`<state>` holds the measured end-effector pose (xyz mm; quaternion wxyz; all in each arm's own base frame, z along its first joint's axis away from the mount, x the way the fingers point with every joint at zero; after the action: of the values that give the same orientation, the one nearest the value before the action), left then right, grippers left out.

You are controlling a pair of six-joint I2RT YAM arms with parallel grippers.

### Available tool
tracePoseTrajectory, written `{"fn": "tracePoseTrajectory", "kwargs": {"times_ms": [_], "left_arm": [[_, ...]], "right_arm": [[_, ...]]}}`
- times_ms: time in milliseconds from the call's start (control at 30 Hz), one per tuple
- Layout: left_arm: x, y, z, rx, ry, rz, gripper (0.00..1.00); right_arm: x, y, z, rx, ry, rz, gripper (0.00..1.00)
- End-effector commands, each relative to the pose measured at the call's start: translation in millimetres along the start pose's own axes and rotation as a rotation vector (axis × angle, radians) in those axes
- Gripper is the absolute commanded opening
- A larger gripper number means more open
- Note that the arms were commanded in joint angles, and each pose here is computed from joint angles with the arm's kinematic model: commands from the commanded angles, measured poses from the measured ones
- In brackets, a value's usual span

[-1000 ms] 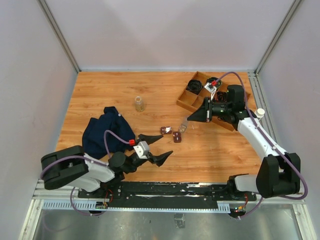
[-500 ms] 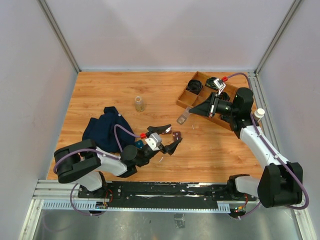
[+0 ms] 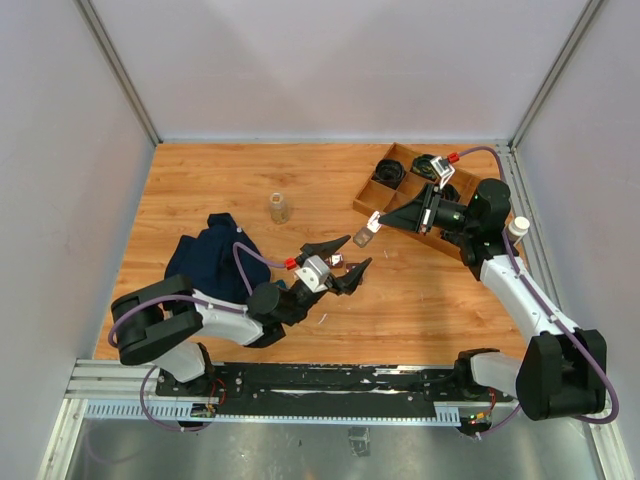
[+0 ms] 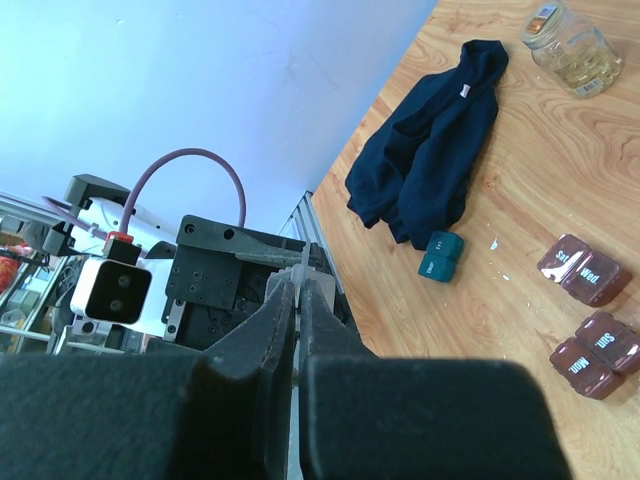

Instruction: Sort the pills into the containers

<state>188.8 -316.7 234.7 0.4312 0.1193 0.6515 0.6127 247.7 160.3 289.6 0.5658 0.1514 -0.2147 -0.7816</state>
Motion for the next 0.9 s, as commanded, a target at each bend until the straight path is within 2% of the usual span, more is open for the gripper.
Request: {"fn": "tracePoseTrajectory", "kwargs": {"times_ms": [0, 267, 367, 867], "left_arm": [[-12, 52, 12, 0.038, 0.089, -0.251, 0.65], [-19, 51, 15, 0.039, 0.124, -0.249, 0.63], [-21, 51, 15, 0.037, 0.133, -0.249, 0.58], [-23, 53, 20, 0.035, 0.169, -0.250, 0.57]], "right_arm": [[5, 2, 7, 0.036, 0.017, -0.024, 0.01], [5, 1, 6, 0.034, 0.016, -0.023, 0.01], [5, 0, 5, 0.034, 0.015, -0.021, 0.01], [5, -1, 2, 0.028, 0.006, -0.020, 0.01]]}}
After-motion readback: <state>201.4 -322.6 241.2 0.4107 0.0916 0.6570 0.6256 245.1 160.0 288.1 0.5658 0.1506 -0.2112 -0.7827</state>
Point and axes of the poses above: each gripper's point midway between its finger pads, its own x axis back along the fingers, its own z axis along the line the jaws close on, y = z × x, the point moved 5 cm from there along x, back along the fingers, and after that the axes turned 5 degrees about -x, right-handed, at the moved point
